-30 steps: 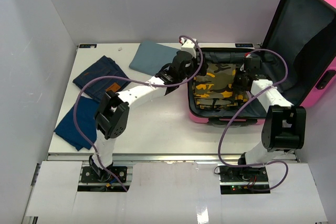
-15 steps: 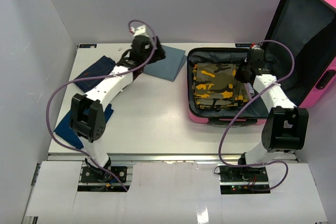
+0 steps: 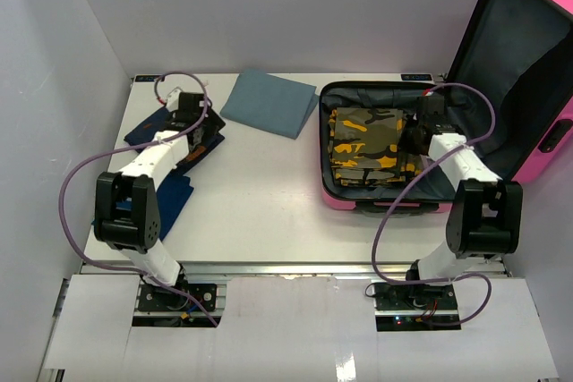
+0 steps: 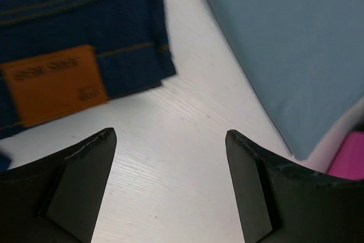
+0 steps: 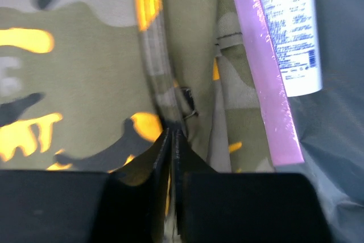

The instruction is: Pack the luggage

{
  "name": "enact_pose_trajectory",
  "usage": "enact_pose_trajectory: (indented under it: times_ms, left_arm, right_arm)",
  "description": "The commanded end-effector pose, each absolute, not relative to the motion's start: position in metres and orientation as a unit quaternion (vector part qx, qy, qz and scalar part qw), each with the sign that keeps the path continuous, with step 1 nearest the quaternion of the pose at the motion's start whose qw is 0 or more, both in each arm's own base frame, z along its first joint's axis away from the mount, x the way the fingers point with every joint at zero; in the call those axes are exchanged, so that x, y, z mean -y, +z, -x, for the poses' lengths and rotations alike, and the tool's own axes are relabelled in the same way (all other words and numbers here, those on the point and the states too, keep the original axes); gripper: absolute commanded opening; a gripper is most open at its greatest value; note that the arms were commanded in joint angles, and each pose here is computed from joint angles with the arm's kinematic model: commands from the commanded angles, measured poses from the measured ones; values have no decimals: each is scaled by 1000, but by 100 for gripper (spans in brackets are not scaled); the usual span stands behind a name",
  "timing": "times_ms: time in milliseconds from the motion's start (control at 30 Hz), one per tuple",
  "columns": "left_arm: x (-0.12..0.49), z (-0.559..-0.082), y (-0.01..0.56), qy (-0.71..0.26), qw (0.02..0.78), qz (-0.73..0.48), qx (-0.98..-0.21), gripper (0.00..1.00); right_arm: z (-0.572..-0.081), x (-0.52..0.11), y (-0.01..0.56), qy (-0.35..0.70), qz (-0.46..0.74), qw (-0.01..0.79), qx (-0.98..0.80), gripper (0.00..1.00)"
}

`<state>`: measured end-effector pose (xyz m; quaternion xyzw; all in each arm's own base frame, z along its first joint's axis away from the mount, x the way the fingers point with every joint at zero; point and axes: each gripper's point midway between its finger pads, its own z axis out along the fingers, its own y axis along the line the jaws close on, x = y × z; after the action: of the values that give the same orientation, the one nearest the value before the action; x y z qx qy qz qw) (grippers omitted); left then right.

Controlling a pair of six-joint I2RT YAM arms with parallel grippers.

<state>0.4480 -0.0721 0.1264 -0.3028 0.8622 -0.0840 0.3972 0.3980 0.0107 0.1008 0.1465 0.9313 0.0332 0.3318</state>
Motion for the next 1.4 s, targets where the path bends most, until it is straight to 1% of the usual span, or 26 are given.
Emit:
enact_pose_trajectory:
  times_ms: [0, 133, 267, 333, 400, 500, 600, 733, 933, 1033, 1133, 1233, 1367]
  left_arm:
    - [6, -439, 162, -59, 447, 406, -795, 86]
    - [-24, -446, 156, -20, 460, 418, -783, 83]
    - [-42, -467, 133, 39, 449, 400, -798, 80]
    - [-43, -481, 114, 58, 435, 381, -814, 80]
    - [-36, -496, 94, 54, 416, 343, -841, 80]
    - [-15, -508, 69, 22, 392, 291, -872, 76]
    - [13, -504, 36, -10, 355, 242, -903, 76]
    - [43, -485, 13, -19, 327, 207, -922, 75]
    - [79, -438, 1, -19, 320, 191, -928, 75]
    - [97, -407, -9, -18, 309, 190, -932, 75]
    - [115, -379, -21, -36, 297, 187, -936, 75]
    - [126, -353, -33, -32, 283, 174, -943, 75]
    - [135, -324, -32, -37, 279, 177, -943, 75]
  right_arm:
    - [-401, -28, 187, 68, -105, 430, -894, 16]
    - [-390, -68, 212, 133, -46, 461, -876, 30]
    - [-382, -103, 233, 179, 8, 485, -856, 39]
    - [-379, -111, 241, 186, 27, 495, -848, 41]
    - [-378, -116, 246, 185, 34, 503, -843, 43]
    - [-377, -119, 251, 189, 38, 509, -839, 44]
    - [-374, -122, 251, 189, 43, 511, -838, 44]
    - [-374, -126, 253, 190, 46, 514, -835, 45]
    - [-374, -133, 259, 195, 55, 514, -834, 46]
    - [-372, -133, 264, 193, 55, 512, -835, 46]
    - [-369, -136, 269, 201, 60, 513, -832, 47]
    - [-364, -140, 270, 204, 61, 505, -837, 47]
    - [-351, -151, 275, 206, 76, 502, -837, 49]
